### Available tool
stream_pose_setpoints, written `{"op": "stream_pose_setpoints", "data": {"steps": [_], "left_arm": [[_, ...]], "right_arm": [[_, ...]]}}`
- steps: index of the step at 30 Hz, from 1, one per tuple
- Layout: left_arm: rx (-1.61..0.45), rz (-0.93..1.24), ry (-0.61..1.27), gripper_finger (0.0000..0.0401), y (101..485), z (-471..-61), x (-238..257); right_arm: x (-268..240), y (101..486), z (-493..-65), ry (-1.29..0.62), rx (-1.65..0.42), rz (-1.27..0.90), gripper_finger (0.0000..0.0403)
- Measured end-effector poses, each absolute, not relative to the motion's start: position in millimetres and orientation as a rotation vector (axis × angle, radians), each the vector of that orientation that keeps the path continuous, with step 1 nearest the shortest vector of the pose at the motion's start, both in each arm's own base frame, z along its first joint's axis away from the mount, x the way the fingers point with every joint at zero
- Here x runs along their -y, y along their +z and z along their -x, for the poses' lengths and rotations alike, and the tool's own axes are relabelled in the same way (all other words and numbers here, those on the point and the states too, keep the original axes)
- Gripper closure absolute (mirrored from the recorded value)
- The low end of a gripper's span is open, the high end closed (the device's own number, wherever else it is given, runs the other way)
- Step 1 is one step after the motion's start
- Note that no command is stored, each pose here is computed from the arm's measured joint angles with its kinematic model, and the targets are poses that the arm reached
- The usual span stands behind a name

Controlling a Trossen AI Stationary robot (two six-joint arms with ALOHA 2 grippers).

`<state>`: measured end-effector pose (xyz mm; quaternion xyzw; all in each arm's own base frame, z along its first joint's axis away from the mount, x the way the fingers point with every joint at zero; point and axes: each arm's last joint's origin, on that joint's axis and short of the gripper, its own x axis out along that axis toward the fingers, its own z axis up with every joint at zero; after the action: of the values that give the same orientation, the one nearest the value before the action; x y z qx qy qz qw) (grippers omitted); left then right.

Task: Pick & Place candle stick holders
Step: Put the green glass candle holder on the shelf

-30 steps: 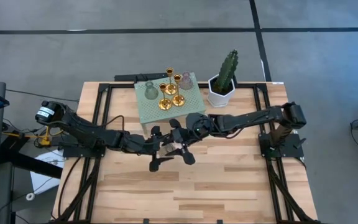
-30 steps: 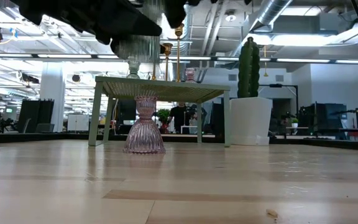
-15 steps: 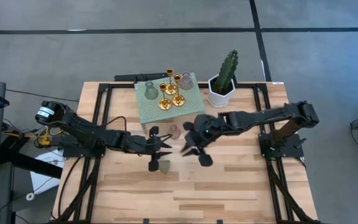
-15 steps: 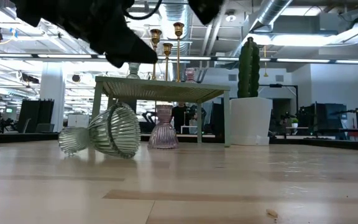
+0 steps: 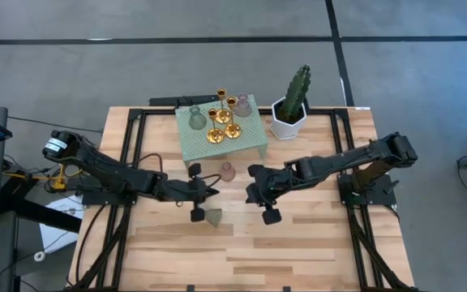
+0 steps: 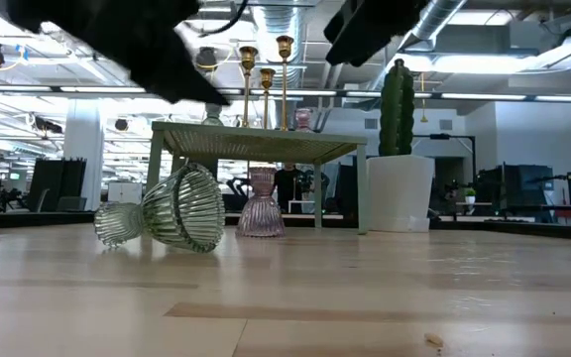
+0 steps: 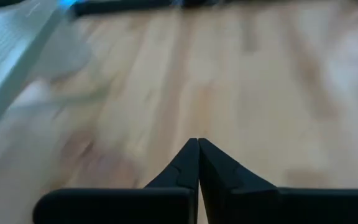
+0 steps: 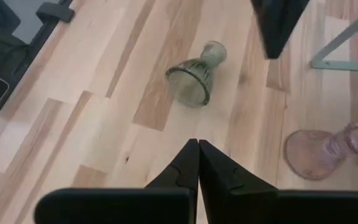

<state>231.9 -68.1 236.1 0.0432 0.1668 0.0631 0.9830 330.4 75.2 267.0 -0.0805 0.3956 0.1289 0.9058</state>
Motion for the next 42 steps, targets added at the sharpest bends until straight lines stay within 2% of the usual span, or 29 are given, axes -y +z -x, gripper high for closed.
{"op": "stream_pose_setpoints", "data": {"steps": [4,9,16,28,38,42], "left_arm": [[-0.351,-0.08,0.226,0.0397,221.3,-202.3,70.1],[-0.273,-0.002,0.143,0.0397,215.3,-161.9,70.6],[-0.196,0.085,0.052,0.0397,203.9,-128.9,67.1],[-0.301,0.113,-0.019,0.0397,152.1,-110.9,68.9],[-0.274,0.192,-0.157,0.0394,138.5,-108.3,70.7],[-0.267,0.26,-0.15,0.0394,139.4,-108.9,71.0]], "right_arm": [[-75.6,247.8,-328.7,0.278,-0.794,0.149,0.0402],[-73.2,233.0,-334.4,0.373,-0.662,0.072,0.0403],[-66.7,226.7,-336.5,0.354,-0.57,0.03,0.0403],[-69.3,190.3,-353.1,0.3,-0.615,-0.037,0.0403],[-62.0,194.3,-356.7,0.272,-0.569,-0.036,0.0403],[-58.5,193.9,-357.0,0.261,-0.573,-0.038,0.0403]]}}
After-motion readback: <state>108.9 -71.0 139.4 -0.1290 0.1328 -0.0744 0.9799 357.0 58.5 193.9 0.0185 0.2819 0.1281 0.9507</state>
